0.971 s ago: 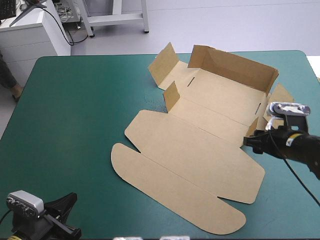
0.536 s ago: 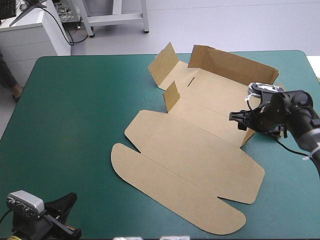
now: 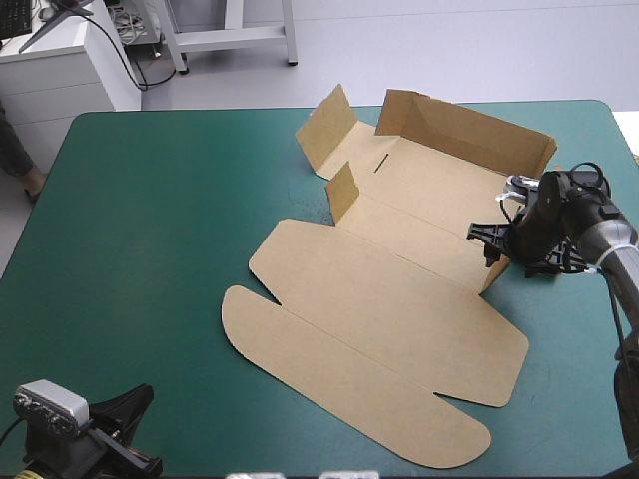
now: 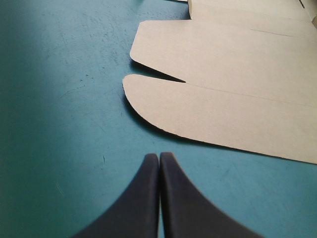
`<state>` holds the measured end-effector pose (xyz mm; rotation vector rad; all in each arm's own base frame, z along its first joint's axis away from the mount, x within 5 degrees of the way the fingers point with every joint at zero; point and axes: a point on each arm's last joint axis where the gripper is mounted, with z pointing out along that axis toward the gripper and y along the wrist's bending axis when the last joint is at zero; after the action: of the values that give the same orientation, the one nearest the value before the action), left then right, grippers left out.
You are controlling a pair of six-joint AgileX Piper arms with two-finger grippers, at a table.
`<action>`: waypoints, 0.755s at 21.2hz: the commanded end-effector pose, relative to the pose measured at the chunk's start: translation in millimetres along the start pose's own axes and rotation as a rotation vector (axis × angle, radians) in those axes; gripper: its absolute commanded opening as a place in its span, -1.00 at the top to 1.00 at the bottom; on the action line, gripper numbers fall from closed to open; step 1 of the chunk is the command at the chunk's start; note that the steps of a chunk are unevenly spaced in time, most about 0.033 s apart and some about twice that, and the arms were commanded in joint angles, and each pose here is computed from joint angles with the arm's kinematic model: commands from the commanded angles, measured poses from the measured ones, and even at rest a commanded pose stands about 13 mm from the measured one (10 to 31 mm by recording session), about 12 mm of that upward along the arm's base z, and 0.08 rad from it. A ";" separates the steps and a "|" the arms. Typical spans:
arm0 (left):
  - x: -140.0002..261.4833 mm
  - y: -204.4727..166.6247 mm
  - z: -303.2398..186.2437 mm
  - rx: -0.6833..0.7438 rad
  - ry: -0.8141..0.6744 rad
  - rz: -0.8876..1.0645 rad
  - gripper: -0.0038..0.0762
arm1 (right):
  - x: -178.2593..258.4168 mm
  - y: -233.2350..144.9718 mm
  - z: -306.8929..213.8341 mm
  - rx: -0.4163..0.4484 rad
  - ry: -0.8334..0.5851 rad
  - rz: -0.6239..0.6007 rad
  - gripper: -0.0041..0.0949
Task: Fold the box
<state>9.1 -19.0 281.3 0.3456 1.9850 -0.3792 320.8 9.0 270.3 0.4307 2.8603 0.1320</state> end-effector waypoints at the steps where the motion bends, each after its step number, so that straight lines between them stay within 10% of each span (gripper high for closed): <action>1: -13.6 -1.5 -4.0 0.012 -0.081 -0.003 0.92 | -8.1 2.1 -13.3 -0.043 -0.075 -0.020 0.00; 6: -13.7 -1.5 -4.0 0.012 -0.083 -0.003 0.92 | -9.9 3.0 -3.5 -0.042 -0.049 -0.078 0.91; 16: -13.7 -1.5 -4.0 0.012 -0.083 -0.003 0.92 | -45.1 14.0 1.5 -0.032 -0.045 -0.395 0.95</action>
<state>9.2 -19.0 281.3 0.3486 1.9843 -0.3762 353.4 13.2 251.0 -0.0018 2.9613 0.1381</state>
